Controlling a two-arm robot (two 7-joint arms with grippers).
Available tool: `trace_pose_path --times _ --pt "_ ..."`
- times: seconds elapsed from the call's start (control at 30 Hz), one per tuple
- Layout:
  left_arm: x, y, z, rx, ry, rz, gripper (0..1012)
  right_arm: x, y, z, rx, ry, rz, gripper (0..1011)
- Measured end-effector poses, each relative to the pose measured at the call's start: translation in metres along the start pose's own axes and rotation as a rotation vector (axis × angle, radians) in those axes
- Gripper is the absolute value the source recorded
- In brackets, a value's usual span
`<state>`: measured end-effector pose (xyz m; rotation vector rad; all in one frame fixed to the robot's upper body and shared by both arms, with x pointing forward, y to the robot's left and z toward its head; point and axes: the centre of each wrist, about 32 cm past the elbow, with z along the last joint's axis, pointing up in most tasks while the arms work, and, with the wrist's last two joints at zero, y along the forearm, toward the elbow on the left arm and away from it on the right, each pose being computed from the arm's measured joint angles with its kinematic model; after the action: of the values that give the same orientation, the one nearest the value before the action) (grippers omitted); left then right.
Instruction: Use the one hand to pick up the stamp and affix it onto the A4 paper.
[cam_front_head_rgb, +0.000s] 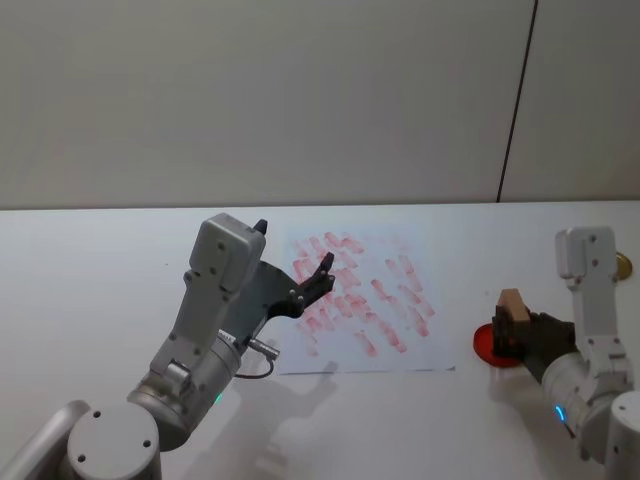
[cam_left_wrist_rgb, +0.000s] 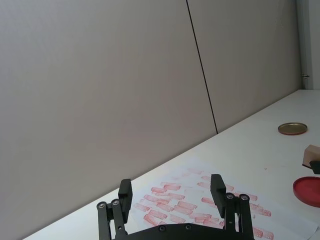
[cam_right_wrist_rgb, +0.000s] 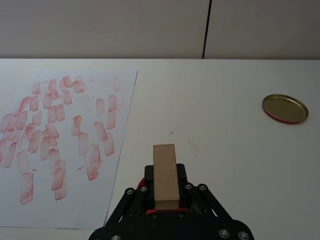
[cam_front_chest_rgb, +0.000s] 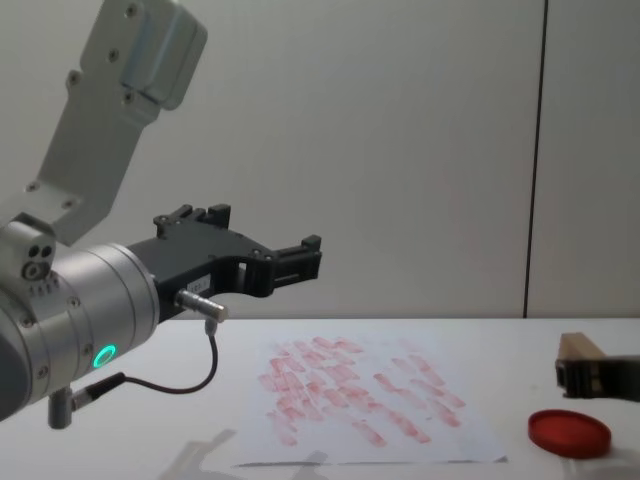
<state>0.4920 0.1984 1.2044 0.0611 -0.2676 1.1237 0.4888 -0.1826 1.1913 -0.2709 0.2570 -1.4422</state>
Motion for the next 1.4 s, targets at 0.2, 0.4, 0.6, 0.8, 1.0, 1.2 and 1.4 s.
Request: trace_pose_path --times 0.2,0.4,0.6,0.8,1.0,1.2,1.4 --pt "0.0 0.0 0.0 0.0 0.0 0.0 993 0.002 0.006 -0.004 -0.014 0.009 0.007 220" --pt "0.0 0.0 0.0 0.0 0.0 0.0 993 0.003 0.01 -0.006 -0.025 0.016 0.014 327" --pt "0.0 0.0 0.0 0.0 0.0 0.0 993 0.004 0.013 -0.008 -0.036 0.025 0.019 534" --pt "0.0 0.0 0.0 0.0 0.0 0.0 993 0.004 0.012 -0.008 -0.025 0.027 0.023 736" --pt "0.0 0.0 0.0 0.0 0.0 0.0 993 0.003 0.007 -0.005 0.021 0.01 0.023 914" --pt "0.0 0.0 0.0 0.0 0.0 0.0 993 0.003 -0.001 -0.003 0.078 -0.019 0.017 1001" --pt "0.0 0.0 0.0 0.0 0.0 0.0 993 0.004 -0.013 -0.001 0.151 -0.061 0.008 1001"
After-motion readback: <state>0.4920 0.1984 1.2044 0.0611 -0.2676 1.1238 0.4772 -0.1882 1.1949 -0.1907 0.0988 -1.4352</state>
